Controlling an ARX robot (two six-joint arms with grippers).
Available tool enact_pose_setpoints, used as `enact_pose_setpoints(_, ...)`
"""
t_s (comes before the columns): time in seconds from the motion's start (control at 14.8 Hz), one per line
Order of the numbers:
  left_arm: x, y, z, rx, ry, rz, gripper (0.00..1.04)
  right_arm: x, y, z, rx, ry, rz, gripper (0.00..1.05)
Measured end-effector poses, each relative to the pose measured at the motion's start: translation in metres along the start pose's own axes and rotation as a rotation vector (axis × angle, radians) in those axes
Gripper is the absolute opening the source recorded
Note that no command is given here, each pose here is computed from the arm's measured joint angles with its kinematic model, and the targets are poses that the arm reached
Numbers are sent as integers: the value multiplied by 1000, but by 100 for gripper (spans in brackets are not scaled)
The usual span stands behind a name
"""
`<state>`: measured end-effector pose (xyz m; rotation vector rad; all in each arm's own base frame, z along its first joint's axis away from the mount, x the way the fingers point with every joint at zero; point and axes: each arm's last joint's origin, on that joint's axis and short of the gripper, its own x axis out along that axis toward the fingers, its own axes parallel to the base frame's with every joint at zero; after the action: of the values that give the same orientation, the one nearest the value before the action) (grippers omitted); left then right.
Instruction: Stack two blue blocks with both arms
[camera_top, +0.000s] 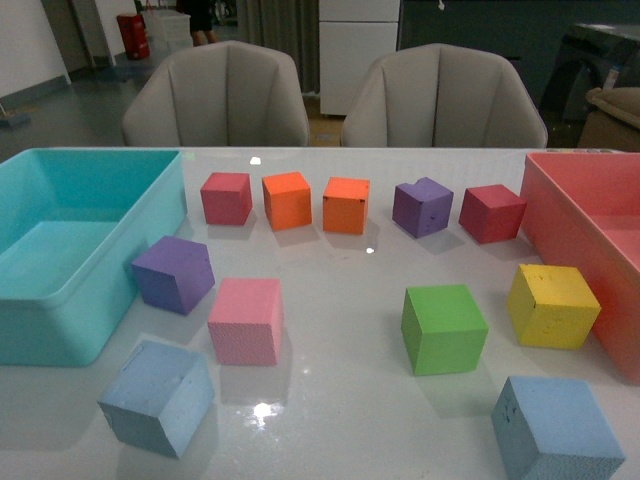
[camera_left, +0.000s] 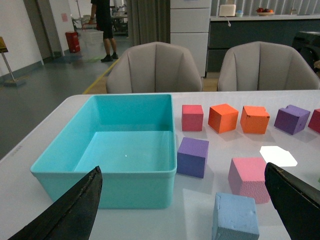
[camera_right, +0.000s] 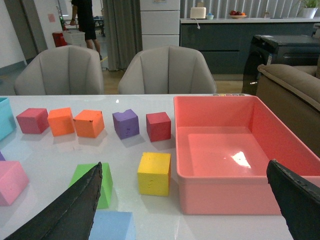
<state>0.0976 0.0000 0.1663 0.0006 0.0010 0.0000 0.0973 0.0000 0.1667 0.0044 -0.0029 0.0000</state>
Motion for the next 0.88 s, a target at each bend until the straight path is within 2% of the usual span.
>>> enact_pose_setpoints(0.88, 0, 0, 0, 0, 0, 0, 98, 0, 0, 0, 0, 0, 0, 98)
